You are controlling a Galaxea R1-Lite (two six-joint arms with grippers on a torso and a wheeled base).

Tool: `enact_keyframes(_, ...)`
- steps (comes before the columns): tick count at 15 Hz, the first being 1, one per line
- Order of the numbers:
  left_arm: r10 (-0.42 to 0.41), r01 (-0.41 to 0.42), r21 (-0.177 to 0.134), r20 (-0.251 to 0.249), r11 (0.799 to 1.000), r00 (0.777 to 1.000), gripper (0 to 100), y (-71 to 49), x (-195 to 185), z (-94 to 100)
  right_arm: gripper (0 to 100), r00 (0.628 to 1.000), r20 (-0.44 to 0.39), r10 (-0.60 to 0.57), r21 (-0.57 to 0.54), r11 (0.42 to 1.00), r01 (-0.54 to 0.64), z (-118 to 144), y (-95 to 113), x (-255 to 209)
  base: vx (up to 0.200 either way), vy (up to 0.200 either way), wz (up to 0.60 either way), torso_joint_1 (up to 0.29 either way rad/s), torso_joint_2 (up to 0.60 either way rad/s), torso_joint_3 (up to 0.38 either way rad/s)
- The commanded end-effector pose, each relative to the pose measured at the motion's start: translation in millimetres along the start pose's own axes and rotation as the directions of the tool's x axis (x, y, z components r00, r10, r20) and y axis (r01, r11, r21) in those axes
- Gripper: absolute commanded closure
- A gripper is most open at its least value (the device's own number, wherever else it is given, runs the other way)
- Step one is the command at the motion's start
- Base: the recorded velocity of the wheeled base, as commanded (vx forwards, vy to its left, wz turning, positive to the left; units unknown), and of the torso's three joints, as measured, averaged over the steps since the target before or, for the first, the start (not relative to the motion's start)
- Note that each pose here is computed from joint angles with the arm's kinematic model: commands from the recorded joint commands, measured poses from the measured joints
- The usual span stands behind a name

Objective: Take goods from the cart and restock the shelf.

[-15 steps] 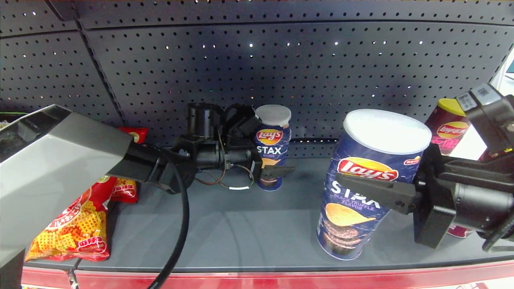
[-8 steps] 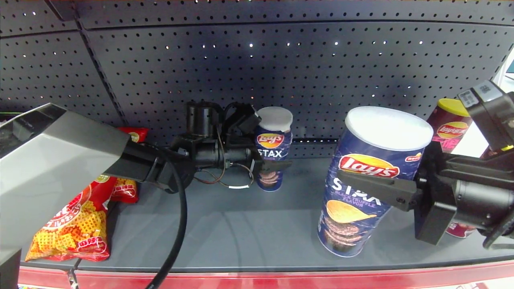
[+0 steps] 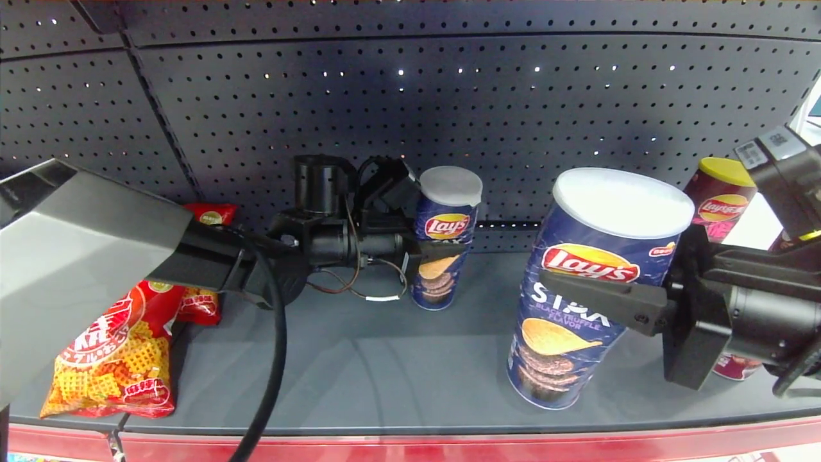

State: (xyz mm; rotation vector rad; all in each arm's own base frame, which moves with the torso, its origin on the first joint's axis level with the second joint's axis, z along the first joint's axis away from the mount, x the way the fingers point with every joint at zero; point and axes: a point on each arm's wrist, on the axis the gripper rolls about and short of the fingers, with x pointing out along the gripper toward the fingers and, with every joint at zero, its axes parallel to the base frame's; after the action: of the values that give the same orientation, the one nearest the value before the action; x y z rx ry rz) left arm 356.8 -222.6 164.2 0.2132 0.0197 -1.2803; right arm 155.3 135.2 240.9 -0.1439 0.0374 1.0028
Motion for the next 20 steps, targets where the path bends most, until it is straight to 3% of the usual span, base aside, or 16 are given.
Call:
enact_keyframes(1,-0.009,0.009,0.015,0.016,1.000,1.000,100,-13.5,-11.6,16.4,100,1.000,0.003,-0.001,0.000,1.000,0.001,0.7,-0.3,-0.1,0.000,0.000,0.00,0.000,0.00,0.000)
enact_keyframes(6,-0.083,0.083,-0.018,-0.018,0.996,0.996,100,-76.2,-37.3,28.5,100,0.999,-0.008,-0.040,0.006,0.999,0.040,-1.1,-5.3,0.1,0.000,0.000,0.00,0.000,0.00,0.000)
enact_keyframes(8,-0.090,0.087,-0.043,-0.051,0.995,0.995,100,-91.4,-45.9,21.3,100,0.999,-0.003,-0.048,0.004,0.999,0.048,0.6,-7.2,0.1,0.000,0.000,0.00,0.000,0.00,0.000)
enact_keyframes(15,-0.102,0.093,-0.090,-0.099,0.992,0.990,100,-100.9,-35.7,6.5,100,0.998,0.010,-0.062,0.000,0.998,0.062,3.8,-6.3,-4.5,0.000,0.000,0.00,0.000,0.00,0.000)
enact_keyframes(20,-0.096,0.086,-0.090,-0.109,0.992,0.989,100,-100.7,-20.2,3.4,100,0.998,0.010,-0.064,0.002,0.998,0.064,3.7,-6.6,-4.6,0.000,0.000,0.00,0.000,0.00,0.000)
